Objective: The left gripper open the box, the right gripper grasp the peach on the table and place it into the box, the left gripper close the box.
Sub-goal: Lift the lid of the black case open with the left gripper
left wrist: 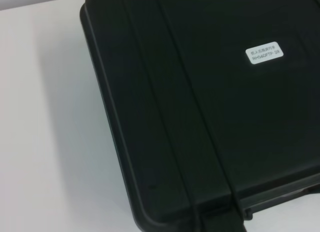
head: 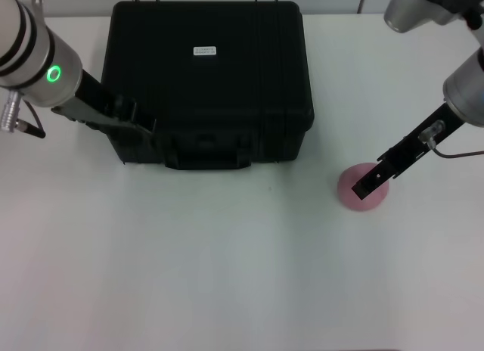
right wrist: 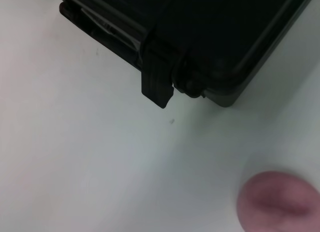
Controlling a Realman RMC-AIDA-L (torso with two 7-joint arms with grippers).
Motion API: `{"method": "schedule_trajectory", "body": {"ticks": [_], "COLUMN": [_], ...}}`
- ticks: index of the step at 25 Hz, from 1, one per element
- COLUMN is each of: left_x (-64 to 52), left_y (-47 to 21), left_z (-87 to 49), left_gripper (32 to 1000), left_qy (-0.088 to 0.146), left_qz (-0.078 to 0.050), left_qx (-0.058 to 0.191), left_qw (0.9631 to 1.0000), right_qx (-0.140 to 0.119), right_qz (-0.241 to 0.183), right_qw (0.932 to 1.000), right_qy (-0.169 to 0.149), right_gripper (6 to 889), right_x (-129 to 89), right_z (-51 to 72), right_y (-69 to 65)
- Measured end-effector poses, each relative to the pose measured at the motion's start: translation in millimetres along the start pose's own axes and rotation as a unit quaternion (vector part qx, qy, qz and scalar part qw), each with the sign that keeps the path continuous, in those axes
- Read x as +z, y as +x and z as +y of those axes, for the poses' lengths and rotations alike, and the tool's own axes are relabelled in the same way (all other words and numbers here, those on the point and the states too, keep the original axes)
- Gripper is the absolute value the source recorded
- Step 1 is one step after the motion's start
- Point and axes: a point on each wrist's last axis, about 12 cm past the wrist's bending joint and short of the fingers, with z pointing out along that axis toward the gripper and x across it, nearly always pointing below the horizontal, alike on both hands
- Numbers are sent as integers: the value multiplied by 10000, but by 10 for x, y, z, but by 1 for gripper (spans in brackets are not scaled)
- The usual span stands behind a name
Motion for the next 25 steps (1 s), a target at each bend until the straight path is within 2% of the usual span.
{"method": "schedule_trajectory", "body": {"ticks": [4,10,14,25], "left_x": [13,93,113,199], "left_y": [-22,-29,-35,-35], "left_z": [-14,-27,-12,-5], "left_gripper": [839,838,838,836], "left_qy": [16,12,14,8], "left_qz": [-14,134,116,202], "left_qx": [2,22,-13,-25], "left_qw": [10000,9999,9999,9998], "right_qx": [-4,-19,-9,-23], "right_qz": [-1,-4,15,13], "right_qw": [10000,10000,10000,10000], "right_qy": [1,3,-10,-9], "right_gripper": [830,829,829,830], "right_x": [-1,-5,4,8], "right_z": [1,6,4,3], "right_y": [-2,-12,-6,-10]}}
